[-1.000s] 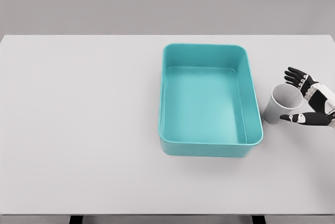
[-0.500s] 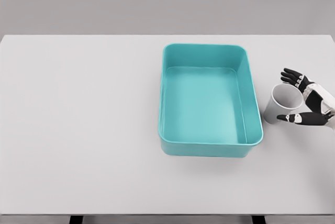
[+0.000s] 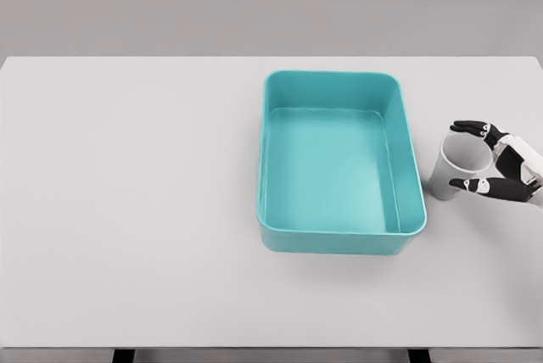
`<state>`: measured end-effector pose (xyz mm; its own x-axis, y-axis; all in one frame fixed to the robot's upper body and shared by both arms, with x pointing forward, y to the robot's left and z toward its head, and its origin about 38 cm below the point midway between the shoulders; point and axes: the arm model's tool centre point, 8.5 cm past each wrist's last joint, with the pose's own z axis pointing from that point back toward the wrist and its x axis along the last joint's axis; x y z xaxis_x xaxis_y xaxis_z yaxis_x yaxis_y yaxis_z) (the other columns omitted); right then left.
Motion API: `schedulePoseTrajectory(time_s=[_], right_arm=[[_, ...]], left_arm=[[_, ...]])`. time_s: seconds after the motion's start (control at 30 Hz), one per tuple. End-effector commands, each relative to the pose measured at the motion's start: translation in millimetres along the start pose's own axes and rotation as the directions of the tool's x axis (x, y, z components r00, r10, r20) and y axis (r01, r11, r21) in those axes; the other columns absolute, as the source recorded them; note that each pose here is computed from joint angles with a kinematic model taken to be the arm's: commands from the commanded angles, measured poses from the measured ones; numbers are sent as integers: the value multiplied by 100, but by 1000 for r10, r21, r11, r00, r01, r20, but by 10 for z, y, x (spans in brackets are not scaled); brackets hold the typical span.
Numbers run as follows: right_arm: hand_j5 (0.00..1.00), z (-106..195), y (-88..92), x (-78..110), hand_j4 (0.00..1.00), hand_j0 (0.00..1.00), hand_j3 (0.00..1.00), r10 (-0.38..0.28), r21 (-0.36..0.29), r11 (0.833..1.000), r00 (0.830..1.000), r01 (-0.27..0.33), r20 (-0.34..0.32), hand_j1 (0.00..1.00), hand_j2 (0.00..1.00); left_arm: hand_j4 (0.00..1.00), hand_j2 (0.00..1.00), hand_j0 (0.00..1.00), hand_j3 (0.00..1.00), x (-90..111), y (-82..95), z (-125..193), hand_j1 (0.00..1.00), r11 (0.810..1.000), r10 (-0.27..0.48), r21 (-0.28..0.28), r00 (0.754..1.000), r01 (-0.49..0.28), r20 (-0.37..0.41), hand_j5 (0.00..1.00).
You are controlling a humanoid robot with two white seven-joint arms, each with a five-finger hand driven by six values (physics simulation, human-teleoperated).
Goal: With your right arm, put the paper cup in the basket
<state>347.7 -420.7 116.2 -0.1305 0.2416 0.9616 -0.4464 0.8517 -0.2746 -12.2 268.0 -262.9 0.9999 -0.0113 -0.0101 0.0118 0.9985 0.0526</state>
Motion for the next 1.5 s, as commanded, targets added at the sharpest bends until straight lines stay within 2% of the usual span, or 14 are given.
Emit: schedulePoseTrajectory(time_s=[0.0,0.6,0.97,1.1,1.3,1.47], right_arm=[[76,-1,-22,42,76,76,76,2,-1,1000,1000,-2,7,76,76],[76,-35,-114,265,76,76,76,22,-5,1000,999,-22,41,76,76],[76,-120,-221,612,76,76,76,58,-1,998,995,-58,78,76,76],[75,-157,-246,662,75,75,75,64,-4,998,994,-64,90,75,75],[75,-269,-303,832,75,75,75,72,-6,997,991,-72,114,75,75],[74,-316,-286,856,74,74,74,70,-1,998,990,-70,126,74,74]], left_arm=[[100,100,100,100,0,0,0,100,1000,0,0,1000,0,0,100],[100,100,100,100,0,0,0,100,1000,0,0,1000,0,0,100],[100,100,100,100,0,0,0,100,1000,0,0,1000,0,0,100],[100,100,100,100,0,0,0,100,1000,0,0,1000,0,0,100],[100,100,100,100,0,0,0,100,1000,0,0,1000,0,0,100],[100,100,100,100,0,0,0,100,1000,0,0,1000,0,0,100]])
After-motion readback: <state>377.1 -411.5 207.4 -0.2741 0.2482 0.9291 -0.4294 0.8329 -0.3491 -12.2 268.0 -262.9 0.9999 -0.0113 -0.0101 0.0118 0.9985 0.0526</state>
